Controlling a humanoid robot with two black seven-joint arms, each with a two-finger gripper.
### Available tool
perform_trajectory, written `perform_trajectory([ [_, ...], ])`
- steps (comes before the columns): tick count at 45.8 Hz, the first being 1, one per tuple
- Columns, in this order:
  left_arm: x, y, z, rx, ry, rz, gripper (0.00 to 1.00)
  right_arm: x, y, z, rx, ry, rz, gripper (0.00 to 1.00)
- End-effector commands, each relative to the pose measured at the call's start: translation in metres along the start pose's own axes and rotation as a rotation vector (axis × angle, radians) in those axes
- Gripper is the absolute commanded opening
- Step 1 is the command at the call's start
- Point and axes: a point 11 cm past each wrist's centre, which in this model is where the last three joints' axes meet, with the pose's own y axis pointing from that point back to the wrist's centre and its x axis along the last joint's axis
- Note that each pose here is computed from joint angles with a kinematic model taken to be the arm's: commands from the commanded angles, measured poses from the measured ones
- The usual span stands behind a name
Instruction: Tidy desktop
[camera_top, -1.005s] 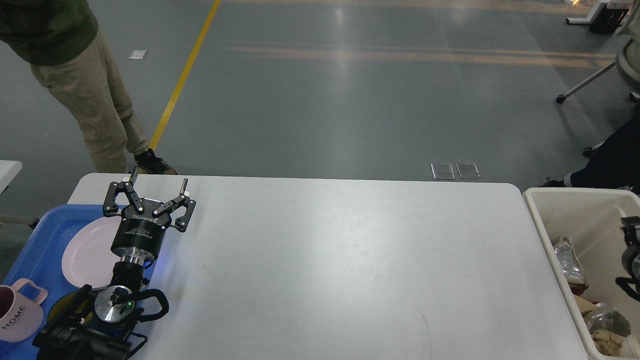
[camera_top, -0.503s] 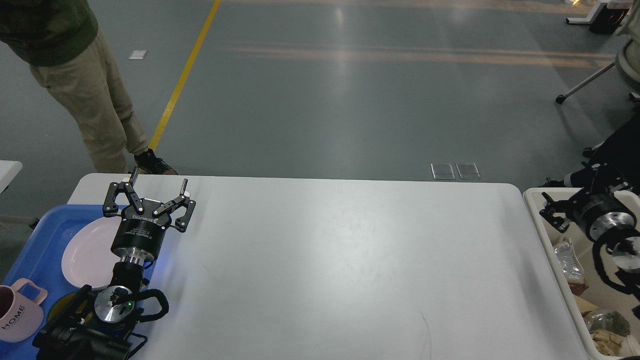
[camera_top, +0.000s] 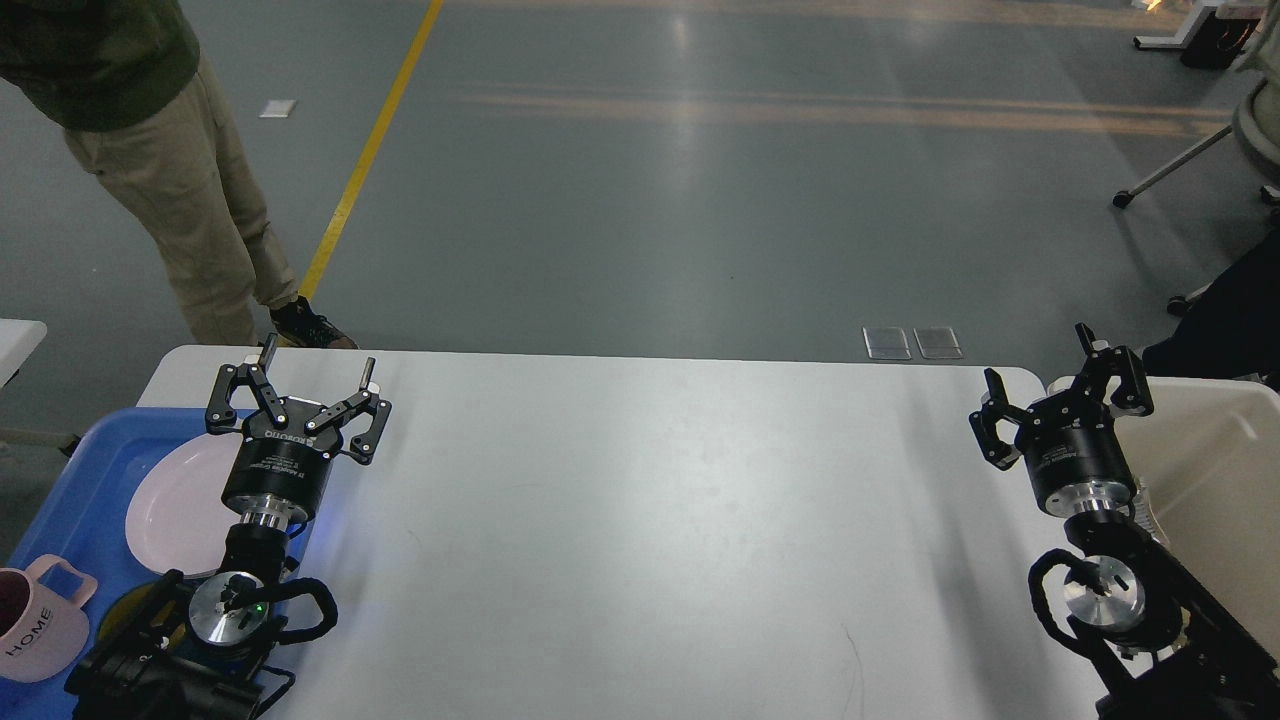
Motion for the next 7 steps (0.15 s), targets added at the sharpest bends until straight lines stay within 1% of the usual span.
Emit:
perform_trajectory([
  [1,-0.0004,-0.0004,0.0001,0.0,0.0,-0.001,0.96,0.0006,-0.0011,0.0003,-0.001,0.001,0.006,1.0],
  [7,-0.0008,-0.0006,0.0,0.0,0.0,-0.002,0.96,0.0026,-0.0002,0.0001,-0.004,0.005,0.011,1.0],
])
